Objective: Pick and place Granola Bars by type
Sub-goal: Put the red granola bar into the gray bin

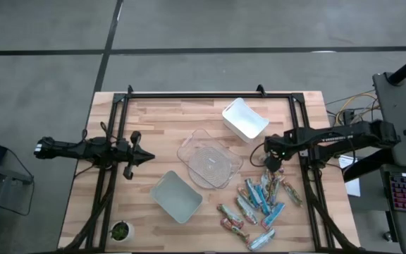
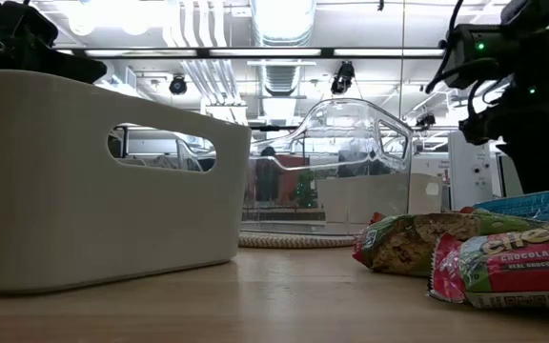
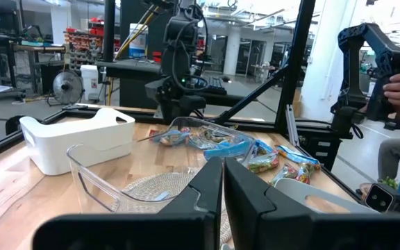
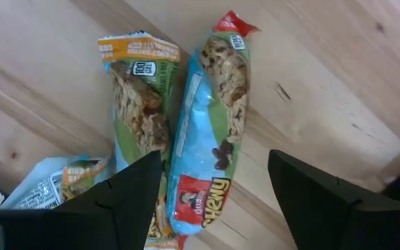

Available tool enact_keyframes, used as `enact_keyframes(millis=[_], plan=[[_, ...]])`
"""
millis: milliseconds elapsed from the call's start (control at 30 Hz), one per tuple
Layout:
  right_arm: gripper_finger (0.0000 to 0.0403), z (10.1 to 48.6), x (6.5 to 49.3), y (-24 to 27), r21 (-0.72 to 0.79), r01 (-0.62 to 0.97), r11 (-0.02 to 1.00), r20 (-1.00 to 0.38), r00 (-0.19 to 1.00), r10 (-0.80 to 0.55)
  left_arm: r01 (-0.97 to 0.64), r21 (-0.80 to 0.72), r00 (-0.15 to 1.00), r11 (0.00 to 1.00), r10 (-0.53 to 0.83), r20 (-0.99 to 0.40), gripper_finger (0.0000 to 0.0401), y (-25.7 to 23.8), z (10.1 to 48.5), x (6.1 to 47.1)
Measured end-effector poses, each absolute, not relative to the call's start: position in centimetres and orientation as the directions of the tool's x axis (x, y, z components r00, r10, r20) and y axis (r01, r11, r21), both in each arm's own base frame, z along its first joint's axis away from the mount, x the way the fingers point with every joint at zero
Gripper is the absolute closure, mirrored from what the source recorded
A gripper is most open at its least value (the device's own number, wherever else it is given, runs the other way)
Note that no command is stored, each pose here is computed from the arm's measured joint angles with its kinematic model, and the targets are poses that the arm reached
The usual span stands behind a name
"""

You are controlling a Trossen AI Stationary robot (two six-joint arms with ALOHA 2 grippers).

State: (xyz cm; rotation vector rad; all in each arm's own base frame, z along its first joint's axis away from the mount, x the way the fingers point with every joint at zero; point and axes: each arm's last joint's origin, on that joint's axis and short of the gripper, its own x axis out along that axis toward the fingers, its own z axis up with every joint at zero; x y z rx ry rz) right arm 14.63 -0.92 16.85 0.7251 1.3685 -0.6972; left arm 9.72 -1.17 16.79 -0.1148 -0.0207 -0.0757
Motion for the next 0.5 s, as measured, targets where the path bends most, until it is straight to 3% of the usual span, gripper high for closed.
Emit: enact_keyframes(millis=[500], plan=[[0.0154,15.4,15.1,-0.9,0.028,0.807,0.590,-0.995,0.077,-0.058,0.077,-0.114,0.997,0.991,-0.074,0.025,0.0401,-1.2,16.8,9.7]])
